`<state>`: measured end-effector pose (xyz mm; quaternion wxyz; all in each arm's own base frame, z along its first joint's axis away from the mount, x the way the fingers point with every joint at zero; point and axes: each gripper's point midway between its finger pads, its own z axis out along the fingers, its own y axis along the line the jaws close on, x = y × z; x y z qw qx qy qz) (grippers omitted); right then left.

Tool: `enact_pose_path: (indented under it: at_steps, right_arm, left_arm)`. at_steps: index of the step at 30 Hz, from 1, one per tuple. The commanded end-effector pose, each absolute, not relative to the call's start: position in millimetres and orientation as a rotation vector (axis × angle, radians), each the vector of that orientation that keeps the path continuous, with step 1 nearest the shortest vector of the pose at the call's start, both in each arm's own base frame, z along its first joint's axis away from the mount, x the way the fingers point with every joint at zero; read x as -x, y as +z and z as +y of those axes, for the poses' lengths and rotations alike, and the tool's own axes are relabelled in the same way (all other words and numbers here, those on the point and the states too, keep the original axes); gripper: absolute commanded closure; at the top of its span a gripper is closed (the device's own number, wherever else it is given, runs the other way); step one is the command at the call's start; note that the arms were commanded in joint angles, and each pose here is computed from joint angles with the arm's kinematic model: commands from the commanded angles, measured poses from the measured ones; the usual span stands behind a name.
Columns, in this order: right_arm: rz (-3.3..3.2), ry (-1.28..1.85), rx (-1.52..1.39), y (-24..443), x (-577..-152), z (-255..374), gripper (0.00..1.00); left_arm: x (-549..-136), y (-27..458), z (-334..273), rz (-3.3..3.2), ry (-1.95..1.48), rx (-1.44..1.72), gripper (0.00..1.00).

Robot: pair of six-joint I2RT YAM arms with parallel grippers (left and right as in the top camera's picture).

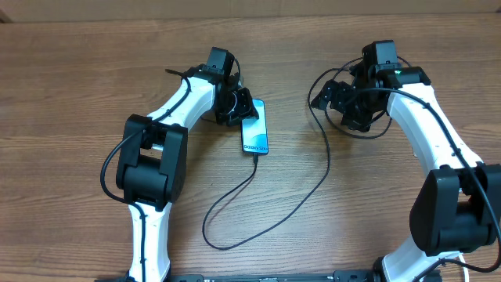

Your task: Plug charger to phone and switch on socket

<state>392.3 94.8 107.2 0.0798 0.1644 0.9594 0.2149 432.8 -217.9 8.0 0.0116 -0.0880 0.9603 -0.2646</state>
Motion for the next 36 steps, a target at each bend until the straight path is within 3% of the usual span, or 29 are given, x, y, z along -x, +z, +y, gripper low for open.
enact_pose_path:
  at_steps: [1, 36]
  right_arm:
    - [2.841, 0.656, -0.460, 117.9, -395.1, 97.1, 0.07]
    - [2.841, 0.656, -0.460, 117.8, -394.9, 97.1, 0.07]
  left_arm:
    - [-423.8, -19.7, -196.9, 3.060, -0.641, 0.329, 0.62]
    - [-415.9, -24.7, -177.5, 3.106, -0.535, 0.384, 0.59]
